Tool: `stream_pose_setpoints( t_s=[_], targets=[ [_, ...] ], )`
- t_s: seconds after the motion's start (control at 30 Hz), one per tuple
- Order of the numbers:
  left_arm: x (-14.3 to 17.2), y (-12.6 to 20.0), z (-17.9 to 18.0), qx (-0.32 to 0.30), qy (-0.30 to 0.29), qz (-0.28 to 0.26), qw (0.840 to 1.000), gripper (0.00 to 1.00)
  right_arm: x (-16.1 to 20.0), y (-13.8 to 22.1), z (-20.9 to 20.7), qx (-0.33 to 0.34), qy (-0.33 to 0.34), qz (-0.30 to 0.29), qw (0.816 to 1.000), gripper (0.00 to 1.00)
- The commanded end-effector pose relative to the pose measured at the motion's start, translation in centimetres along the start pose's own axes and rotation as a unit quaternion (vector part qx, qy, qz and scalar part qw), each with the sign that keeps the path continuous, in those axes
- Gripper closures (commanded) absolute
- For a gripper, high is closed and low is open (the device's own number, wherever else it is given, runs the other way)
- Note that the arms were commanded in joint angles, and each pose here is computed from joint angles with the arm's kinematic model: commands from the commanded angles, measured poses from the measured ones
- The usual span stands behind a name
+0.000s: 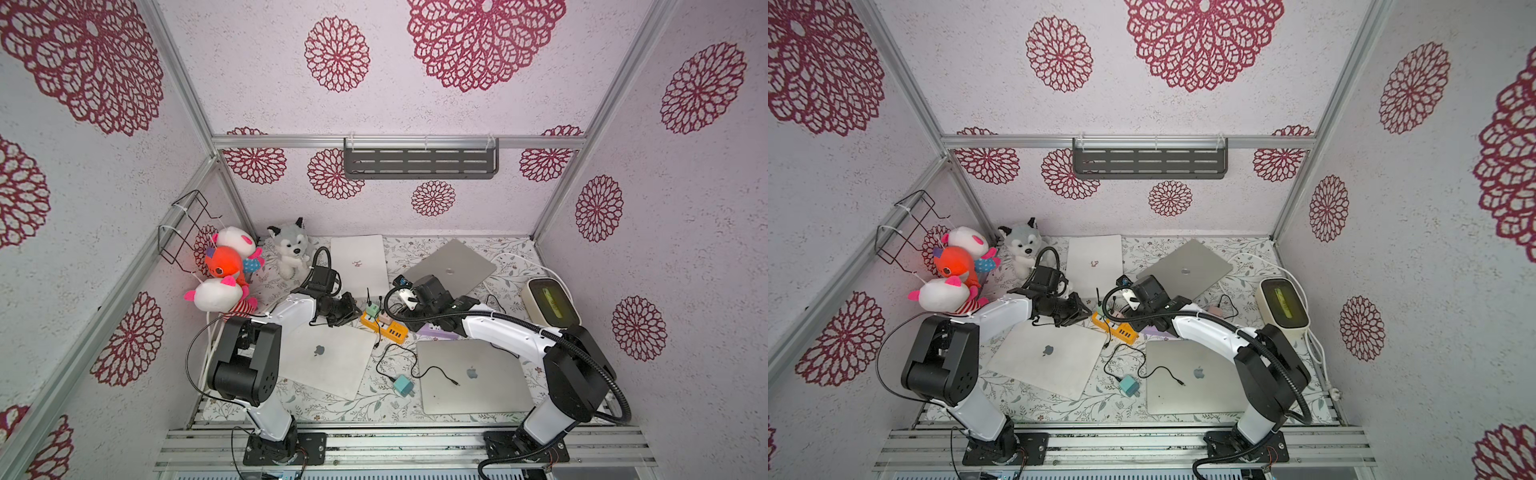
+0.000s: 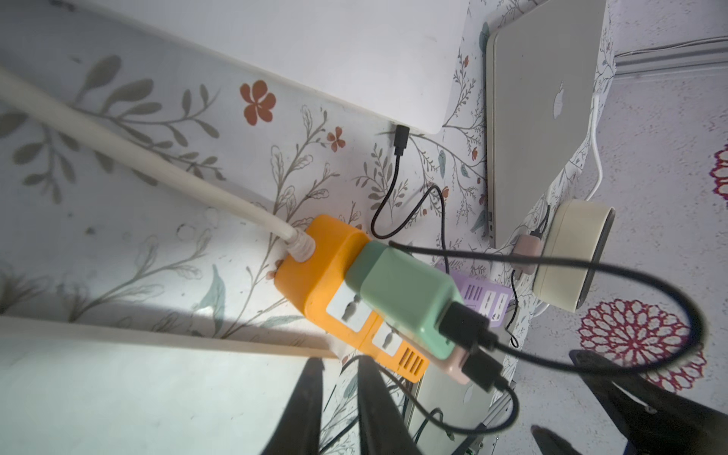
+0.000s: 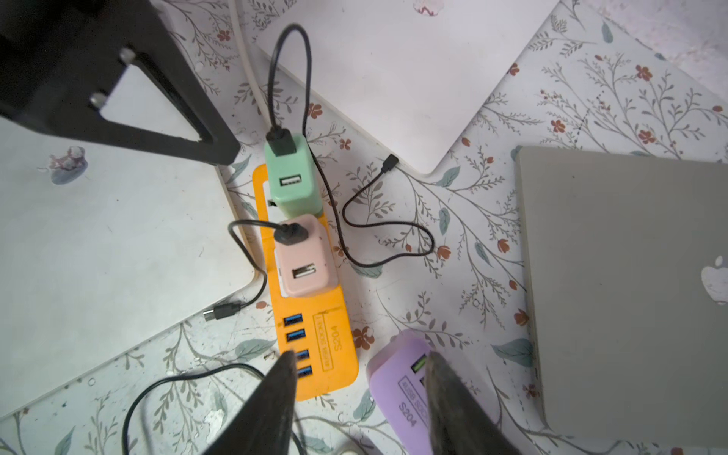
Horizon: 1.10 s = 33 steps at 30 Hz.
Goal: Unplug the laptop charger
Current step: Remove the plug from the socket.
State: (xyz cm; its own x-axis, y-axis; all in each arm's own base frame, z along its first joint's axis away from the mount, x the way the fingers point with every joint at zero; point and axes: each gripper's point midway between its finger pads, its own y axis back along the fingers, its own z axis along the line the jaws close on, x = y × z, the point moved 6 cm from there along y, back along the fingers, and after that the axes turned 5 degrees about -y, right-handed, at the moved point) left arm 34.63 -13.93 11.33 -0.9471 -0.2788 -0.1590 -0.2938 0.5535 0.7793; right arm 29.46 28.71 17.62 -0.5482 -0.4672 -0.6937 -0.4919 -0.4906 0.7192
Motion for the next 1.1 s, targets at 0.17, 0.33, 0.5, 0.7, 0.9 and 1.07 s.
stream_pose_setpoints(
  t_s=[0.17,0.33,0.5,0.7,0.9,1.07],
  targets=[
    [-1.4,-0.9,-0.7,0.018,-0.010,0.003,1.000,0.91,-0.8,-1.3,0.4,-0.028,-0.005,-0.015,0.999,0.45],
    [-1.4,-1.4,-0.5,0.022,-0.007,0.010,1.000,0.95,-0.6,-2.3,0.5,-0.030,-0.006,-0.009,0.999,0.45],
    [-1.4,-1.8,-0.3,0.021,-0.005,0.012,1.000,0.99,-0.6,-2.9,0.6,-0.039,-0.008,-0.008,0.999,0.44],
    [-1.1,-2.3,0.1,0.021,0.000,0.016,1.000,1.00,-0.7,-3.7,1.0,-0.054,-0.006,-0.008,0.998,0.45],
    [-1.1,-2.6,0.3,0.022,0.002,0.017,1.000,1.00,-1.0,-4.2,1.1,-0.059,0.001,-0.013,0.998,0.45],
    [-1.0,-3.0,0.6,0.019,0.005,0.023,1.000,1.00,-1.3,-4.7,1.3,-0.068,0.004,-0.014,0.998,0.47]
  ],
)
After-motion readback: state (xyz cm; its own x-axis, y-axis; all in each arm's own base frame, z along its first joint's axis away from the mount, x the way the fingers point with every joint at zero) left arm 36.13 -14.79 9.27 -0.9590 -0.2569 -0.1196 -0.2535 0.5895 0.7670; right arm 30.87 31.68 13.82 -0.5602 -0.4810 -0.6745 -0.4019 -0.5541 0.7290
